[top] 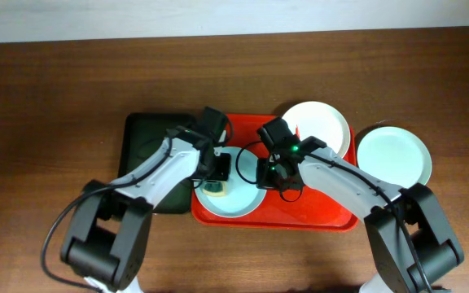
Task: Clean dirty plates on tray and stack at the side
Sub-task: 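Lift the sponge with the left gripper and carry it onto the plate, then scrub the pale green plate with the sponge in the left gripper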
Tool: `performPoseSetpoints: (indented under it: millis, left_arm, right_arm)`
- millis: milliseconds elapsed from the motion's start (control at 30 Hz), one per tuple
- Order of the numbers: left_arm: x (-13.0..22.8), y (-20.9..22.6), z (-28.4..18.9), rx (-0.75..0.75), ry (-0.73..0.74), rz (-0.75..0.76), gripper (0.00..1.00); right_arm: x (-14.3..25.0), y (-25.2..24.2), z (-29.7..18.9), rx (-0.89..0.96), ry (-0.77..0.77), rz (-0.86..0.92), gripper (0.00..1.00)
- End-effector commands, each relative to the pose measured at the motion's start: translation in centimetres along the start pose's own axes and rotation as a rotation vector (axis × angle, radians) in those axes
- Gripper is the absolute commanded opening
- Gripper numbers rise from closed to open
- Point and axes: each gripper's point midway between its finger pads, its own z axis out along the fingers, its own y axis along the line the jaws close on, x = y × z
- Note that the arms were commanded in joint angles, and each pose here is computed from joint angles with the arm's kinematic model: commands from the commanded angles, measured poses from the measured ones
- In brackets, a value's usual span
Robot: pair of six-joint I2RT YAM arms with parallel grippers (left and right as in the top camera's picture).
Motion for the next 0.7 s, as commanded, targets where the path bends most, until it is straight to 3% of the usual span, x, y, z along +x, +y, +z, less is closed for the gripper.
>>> performPoseSetpoints:
  millis: [0, 167, 333, 500, 667]
  left_arm:
    - [0.3, -0.4, 2.5, -0.024, 0.041, -0.015, 0.0]
    - [1.2, -2.9, 2.7, 0.122, 0.1, -0.014, 0.0]
    - [-1.7, -4.8, -4.5, 0.22, -0.089, 0.015, 0.0]
    - [-2.2, -2.1, -7.0, 0.074, -0.174, -0.001, 0.0]
    - [0.2, -0.3, -2.2, 0.014, -0.072, -0.017, 0.0]
  right_arm:
    - [-0.1, 0.1, 0.1, -0.005, 0.004, 0.011, 0.04]
    - [-0.1, 0.1, 0.1, -0.005, 0.004, 0.011, 0.04]
    - [0.0, 0.2, 0.1, -0.013, 0.01, 0.011, 0.04]
    - [0.2, 0.4, 0.1, -0.026, 0.021, 0.011, 0.04]
    - [0.2, 0.4, 0.1, -0.026, 0.021, 0.011, 0.04]
